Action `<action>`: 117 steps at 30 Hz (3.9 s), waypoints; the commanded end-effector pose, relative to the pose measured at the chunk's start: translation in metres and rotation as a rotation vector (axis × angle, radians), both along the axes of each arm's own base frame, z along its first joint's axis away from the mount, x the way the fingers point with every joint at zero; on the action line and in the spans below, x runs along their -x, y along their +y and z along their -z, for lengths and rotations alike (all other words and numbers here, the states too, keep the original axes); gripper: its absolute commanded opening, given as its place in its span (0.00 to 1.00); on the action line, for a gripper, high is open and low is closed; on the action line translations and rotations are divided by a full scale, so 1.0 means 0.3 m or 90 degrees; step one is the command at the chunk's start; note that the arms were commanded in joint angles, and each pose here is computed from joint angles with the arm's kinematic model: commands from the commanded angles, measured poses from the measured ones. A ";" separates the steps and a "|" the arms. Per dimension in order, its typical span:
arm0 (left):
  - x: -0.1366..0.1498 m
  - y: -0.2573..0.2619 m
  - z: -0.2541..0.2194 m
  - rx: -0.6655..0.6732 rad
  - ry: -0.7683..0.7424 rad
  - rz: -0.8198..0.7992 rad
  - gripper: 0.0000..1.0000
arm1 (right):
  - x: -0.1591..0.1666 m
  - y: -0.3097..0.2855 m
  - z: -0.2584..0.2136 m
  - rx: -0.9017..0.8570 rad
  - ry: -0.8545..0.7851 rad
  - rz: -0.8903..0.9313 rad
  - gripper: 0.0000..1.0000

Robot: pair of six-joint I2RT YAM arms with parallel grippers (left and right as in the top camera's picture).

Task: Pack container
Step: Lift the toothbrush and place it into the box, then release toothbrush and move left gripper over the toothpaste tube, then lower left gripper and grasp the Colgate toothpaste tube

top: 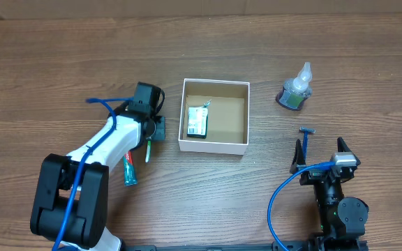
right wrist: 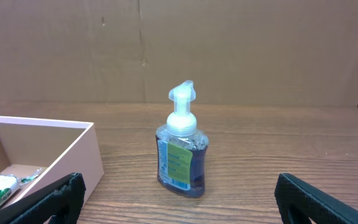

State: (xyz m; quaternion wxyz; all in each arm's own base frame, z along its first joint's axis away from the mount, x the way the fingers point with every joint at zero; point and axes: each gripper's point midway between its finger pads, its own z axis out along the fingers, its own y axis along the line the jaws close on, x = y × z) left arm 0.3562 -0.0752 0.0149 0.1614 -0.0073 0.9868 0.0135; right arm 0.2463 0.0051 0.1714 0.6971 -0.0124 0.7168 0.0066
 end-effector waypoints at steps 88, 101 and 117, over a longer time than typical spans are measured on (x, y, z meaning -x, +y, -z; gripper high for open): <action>0.334 0.204 -0.021 0.028 0.156 -0.233 0.80 | -0.001 -0.001 0.007 0.001 -0.002 0.000 1.00; 0.278 0.225 0.007 0.025 0.104 -0.210 0.90 | -0.001 -0.001 0.007 0.001 -0.002 0.000 1.00; 0.275 0.227 0.042 0.014 0.118 -0.188 0.94 | -0.001 -0.001 0.007 0.001 -0.002 0.000 1.00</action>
